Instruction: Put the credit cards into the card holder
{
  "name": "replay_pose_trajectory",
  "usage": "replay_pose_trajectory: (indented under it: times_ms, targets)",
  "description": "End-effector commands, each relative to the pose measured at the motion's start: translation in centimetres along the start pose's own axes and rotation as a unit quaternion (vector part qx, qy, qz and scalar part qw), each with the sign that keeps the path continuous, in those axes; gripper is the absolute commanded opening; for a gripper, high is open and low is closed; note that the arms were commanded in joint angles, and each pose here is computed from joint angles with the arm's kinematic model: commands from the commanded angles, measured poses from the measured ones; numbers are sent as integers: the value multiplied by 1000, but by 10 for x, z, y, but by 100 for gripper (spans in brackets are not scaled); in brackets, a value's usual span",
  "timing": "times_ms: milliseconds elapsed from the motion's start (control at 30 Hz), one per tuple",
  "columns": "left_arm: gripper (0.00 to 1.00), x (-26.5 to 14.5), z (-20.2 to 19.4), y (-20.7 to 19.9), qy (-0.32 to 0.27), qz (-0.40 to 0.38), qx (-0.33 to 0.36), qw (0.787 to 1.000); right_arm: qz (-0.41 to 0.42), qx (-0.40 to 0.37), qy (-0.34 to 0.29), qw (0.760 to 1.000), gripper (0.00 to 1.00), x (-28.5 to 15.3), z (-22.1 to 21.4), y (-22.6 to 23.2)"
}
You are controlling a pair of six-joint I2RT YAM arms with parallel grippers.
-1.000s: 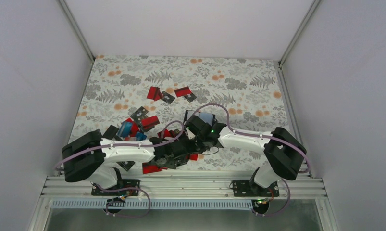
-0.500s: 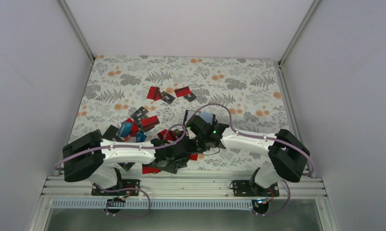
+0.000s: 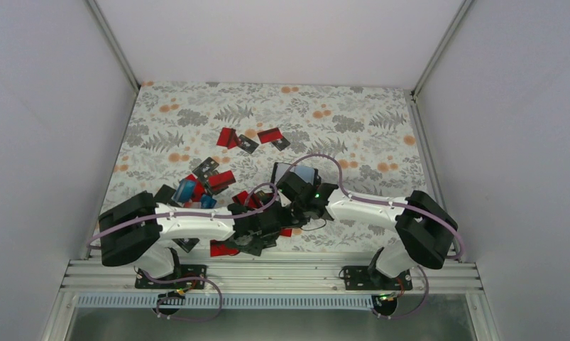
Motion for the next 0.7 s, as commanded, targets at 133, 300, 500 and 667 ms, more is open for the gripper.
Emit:
replay_pose_trajectory:
  times_ms: [133,300,500,667]
  targets:
    - [51,22,-16,7,49,9,6,999,24,-15,-11,1000,52,-7,0,10]
    - [49,11,-19,0,35,-6,19,999,22,-16,-15,1000,52,-10,1,11]
    - [49,-21,-7,-4,-11,-18,11,1000,22,-20,-27,999,52,-20,4,15]
    - [50,-46,-1,-5,-46,-43,1,998,21,-15,-47,999,52,-33,7,13]
Point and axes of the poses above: each gripper's point midway between its finger pads, its own x axis out along the fingers, its own y axis along the line the jaws close on, z = x × y, the point moved 10 cm from there along -x, back along the fingers, and after that the axes turned 8 degrees about x, right-handed, at the moved point
